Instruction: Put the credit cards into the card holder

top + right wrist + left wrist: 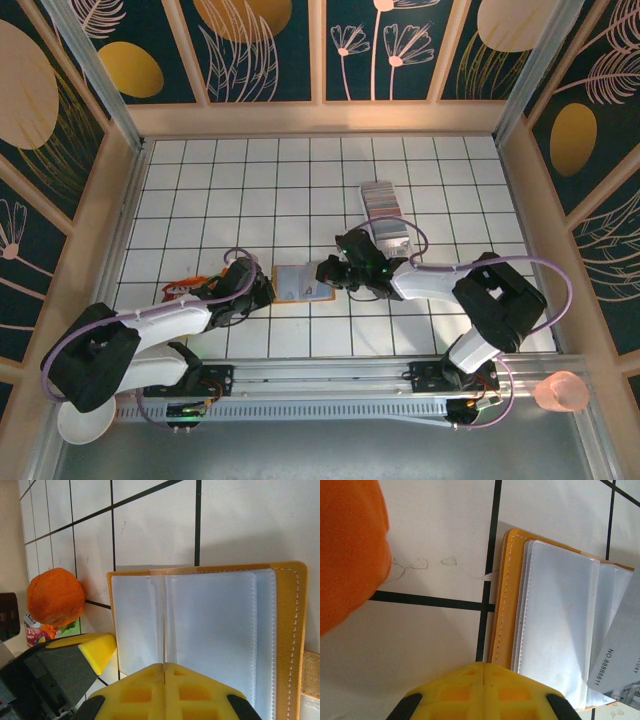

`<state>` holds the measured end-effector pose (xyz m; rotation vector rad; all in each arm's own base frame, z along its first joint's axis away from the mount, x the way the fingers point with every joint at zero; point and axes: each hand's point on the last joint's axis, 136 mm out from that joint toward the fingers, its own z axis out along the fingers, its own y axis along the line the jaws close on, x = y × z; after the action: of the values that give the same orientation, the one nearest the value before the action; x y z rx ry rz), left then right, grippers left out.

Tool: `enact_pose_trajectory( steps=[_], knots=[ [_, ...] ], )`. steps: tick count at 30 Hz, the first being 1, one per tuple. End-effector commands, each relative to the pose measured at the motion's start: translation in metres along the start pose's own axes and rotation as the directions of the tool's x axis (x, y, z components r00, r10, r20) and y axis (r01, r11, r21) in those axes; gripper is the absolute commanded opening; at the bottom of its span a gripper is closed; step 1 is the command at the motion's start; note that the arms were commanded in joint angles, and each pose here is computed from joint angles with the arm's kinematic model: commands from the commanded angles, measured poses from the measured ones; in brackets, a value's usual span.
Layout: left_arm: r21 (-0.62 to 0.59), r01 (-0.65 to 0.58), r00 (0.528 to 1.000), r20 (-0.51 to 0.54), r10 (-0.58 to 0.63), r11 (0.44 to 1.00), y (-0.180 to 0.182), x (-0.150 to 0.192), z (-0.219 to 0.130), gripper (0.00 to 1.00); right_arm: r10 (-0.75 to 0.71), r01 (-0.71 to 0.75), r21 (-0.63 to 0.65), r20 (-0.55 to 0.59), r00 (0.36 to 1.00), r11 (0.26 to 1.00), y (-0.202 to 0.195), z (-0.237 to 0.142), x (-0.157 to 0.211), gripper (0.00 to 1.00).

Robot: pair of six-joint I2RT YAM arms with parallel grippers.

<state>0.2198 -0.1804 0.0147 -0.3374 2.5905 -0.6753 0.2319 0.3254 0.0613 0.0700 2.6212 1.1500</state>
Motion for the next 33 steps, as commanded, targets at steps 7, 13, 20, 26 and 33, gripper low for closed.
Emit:
enact_pose_trajectory(
  steps=[7,13,20,26,33],
  knots=[
    [0.010,-0.003,1.000,-0.009,0.003,1.000,-0.001,0.003,0.001,0.05,0.011,-0.011,-0.011,-0.019,1.000,1.000,-0.009,0.009,0.006,0.00],
    [0.008,-0.002,1.000,-0.008,0.002,1.000,-0.001,0.002,0.001,0.05,0.023,-0.024,-0.029,-0.032,0.999,0.999,-0.009,0.012,0.010,0.00],
    [0.006,-0.004,1.000,-0.011,0.004,1.000,0.000,0.003,0.002,0.04,0.026,-0.028,-0.062,-0.032,0.999,0.998,-0.002,0.010,0.010,0.00],
    [0.005,-0.003,1.000,-0.011,0.003,1.000,0.001,0.004,0.002,0.04,0.035,-0.037,-0.090,-0.023,0.999,0.995,0.003,0.006,0.009,0.00],
    [0.006,-0.003,1.000,-0.011,0.003,1.000,0.000,0.004,0.002,0.04,0.040,-0.042,-0.098,-0.022,0.999,0.994,0.007,0.006,0.008,0.00]
  ],
)
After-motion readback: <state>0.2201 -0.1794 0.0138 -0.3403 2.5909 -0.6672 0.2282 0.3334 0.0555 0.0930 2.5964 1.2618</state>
